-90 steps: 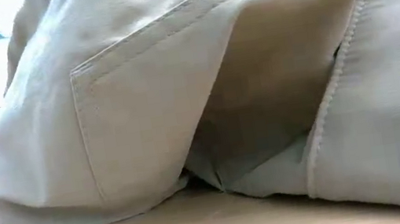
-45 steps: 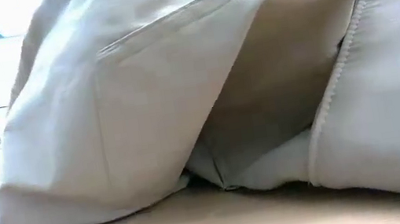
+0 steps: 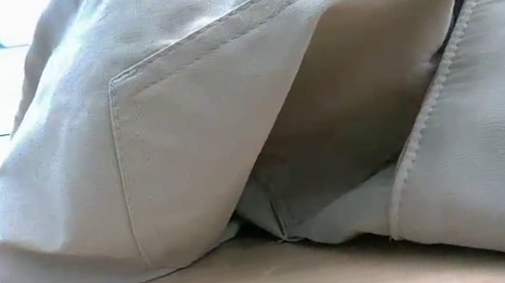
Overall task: Fold laundry
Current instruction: Fold the brown shorts
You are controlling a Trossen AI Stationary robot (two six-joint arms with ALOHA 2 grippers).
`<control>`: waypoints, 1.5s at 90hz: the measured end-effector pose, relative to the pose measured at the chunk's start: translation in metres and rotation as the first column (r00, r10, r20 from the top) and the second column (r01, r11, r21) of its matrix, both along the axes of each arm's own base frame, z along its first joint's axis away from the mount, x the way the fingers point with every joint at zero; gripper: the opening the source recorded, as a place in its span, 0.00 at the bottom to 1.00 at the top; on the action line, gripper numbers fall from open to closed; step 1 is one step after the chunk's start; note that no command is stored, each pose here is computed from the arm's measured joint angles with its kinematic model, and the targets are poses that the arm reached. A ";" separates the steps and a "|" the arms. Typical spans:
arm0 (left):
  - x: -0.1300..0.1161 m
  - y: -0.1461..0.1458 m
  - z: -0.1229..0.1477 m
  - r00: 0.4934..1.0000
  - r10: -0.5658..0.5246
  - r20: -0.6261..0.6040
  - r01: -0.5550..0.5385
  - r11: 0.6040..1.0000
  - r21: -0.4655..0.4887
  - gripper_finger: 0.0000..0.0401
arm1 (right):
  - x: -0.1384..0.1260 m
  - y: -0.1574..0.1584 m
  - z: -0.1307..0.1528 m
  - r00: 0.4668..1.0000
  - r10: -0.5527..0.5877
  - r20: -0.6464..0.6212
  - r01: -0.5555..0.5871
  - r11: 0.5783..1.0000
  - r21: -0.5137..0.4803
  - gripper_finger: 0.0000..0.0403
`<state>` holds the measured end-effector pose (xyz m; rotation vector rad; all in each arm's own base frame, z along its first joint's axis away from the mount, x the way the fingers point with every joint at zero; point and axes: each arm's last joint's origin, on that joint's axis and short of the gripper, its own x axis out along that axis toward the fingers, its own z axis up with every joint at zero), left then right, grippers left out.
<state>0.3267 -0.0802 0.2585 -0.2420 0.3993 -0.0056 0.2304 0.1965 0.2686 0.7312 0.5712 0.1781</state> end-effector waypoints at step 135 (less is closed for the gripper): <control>-0.003 0.081 -0.101 0.662 0.594 -0.458 -0.654 0.756 0.035 0.78 | -0.042 -0.079 -0.010 0.956 -0.250 -0.154 0.193 0.929 -0.315 0.62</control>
